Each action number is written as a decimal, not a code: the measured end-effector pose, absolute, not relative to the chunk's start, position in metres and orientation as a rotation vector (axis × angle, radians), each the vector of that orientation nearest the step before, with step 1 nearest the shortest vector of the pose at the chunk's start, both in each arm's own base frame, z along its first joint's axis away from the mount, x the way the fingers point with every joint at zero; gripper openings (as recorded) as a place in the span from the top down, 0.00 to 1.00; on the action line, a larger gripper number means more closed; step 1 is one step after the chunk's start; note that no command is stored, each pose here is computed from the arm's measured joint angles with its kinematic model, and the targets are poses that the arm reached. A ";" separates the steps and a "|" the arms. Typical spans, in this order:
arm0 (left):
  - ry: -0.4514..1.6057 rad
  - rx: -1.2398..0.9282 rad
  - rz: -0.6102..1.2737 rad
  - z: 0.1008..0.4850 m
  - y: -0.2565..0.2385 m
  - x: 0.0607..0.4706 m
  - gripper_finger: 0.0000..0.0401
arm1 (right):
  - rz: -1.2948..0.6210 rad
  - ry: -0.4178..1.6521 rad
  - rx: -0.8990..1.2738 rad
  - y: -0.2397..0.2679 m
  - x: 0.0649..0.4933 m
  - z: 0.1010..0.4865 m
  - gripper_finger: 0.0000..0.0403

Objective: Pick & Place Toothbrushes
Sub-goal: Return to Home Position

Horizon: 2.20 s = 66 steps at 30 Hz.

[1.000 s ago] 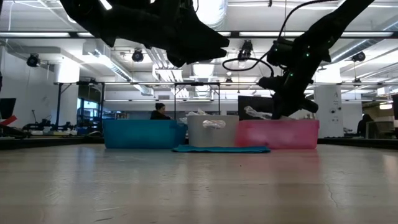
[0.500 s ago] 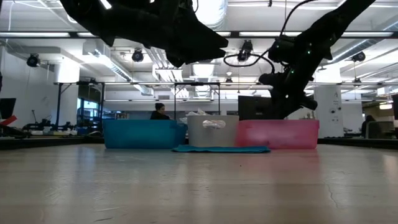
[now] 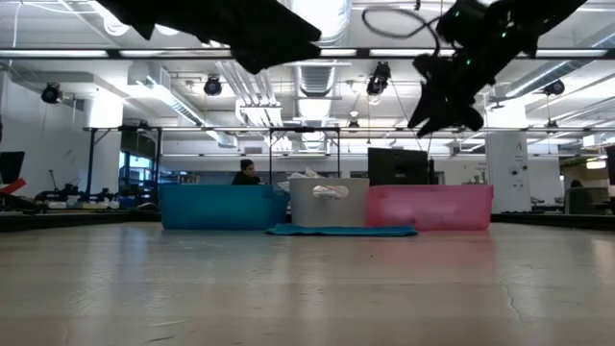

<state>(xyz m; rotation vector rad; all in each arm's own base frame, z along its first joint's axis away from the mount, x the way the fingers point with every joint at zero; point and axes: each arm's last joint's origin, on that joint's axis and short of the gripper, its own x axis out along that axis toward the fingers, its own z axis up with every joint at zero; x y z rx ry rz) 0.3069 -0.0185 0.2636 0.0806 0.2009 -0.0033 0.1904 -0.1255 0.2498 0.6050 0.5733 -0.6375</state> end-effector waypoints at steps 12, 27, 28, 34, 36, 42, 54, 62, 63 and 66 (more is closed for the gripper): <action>0.143 0.093 0.003 0.291 -0.019 0.285 0.72 | -0.313 0.286 0.419 -0.062 0.206 0.297 0.85; 0.188 0.158 -0.081 0.276 -0.034 0.243 0.99 | -0.086 0.439 0.047 0.026 0.212 0.286 0.98; 0.166 0.153 -0.080 0.271 -0.034 0.237 0.99 | -0.082 0.454 0.047 0.027 0.211 0.284 0.98; 0.034 0.133 -0.079 0.241 -0.028 0.198 1.00 | -0.089 0.491 0.048 0.023 0.199 0.269 0.98; 0.013 0.131 -0.082 0.233 -0.027 0.188 1.00 | -0.065 0.491 0.059 0.018 0.194 0.264 0.98; -0.008 0.129 -0.078 0.219 -0.023 0.168 1.00 | -0.028 0.427 0.119 -0.004 0.179 0.245 0.98; -0.098 0.120 -0.059 0.197 -0.017 0.135 1.00 | -0.048 0.232 0.082 -0.008 0.123 0.218 0.98; -0.095 0.112 -0.062 0.182 -0.016 0.128 1.00 | 0.024 0.103 0.111 -0.004 0.099 0.195 0.98; -0.094 0.111 -0.063 0.180 -0.016 0.127 1.00 | 0.031 0.093 0.110 -0.004 0.097 0.192 0.98; -0.091 0.107 -0.063 0.176 -0.016 0.125 1.00 | 0.038 0.058 0.107 -0.003 0.093 0.185 0.98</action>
